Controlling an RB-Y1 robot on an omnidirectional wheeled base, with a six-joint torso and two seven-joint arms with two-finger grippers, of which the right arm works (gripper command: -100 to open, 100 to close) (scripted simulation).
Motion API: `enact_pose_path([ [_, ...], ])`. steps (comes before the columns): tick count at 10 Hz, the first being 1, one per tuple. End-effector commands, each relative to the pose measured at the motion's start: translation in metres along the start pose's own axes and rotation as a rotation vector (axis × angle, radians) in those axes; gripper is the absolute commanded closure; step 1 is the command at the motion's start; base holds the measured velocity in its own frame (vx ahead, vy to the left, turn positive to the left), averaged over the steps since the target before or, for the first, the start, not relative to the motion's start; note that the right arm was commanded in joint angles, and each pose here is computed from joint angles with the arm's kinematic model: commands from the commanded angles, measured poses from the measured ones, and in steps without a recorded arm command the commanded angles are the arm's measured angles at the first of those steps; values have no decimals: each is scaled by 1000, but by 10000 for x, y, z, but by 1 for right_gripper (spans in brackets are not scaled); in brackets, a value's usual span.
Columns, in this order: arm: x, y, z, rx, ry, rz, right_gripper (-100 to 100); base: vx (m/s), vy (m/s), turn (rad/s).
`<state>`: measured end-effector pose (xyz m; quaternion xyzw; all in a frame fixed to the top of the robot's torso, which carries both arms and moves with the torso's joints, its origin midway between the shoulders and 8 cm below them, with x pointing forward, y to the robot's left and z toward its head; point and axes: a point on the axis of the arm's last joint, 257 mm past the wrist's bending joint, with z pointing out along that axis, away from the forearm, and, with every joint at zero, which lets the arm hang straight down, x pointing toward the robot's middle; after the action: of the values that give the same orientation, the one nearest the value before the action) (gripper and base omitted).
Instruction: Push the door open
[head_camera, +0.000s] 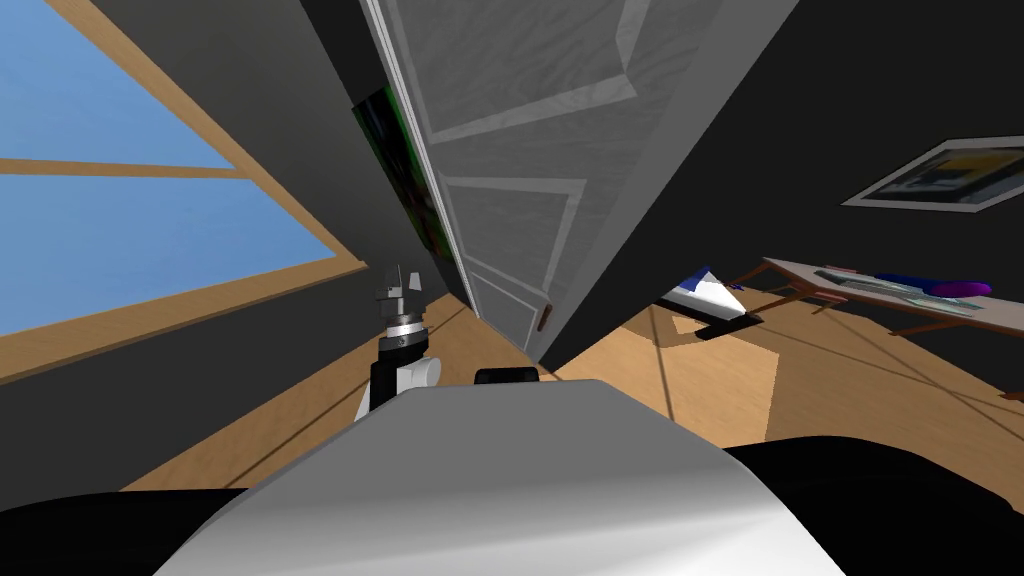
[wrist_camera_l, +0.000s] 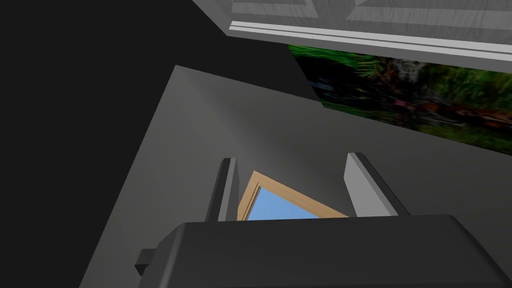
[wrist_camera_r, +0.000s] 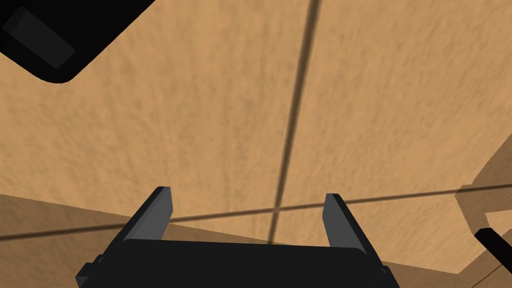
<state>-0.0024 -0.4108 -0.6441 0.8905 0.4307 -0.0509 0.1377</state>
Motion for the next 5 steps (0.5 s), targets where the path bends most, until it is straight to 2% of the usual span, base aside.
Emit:
enact_pose_path([
  [1, -110, -157, 31, 45, -31, 17, -100, 174, 111, -146],
  [3, -283, -398, 52, 109, -78, 42, -100, 175, 101, -157],
  [5, -383, -535, 55, 146, -106, 56, -100, 155, 77, -123],
])
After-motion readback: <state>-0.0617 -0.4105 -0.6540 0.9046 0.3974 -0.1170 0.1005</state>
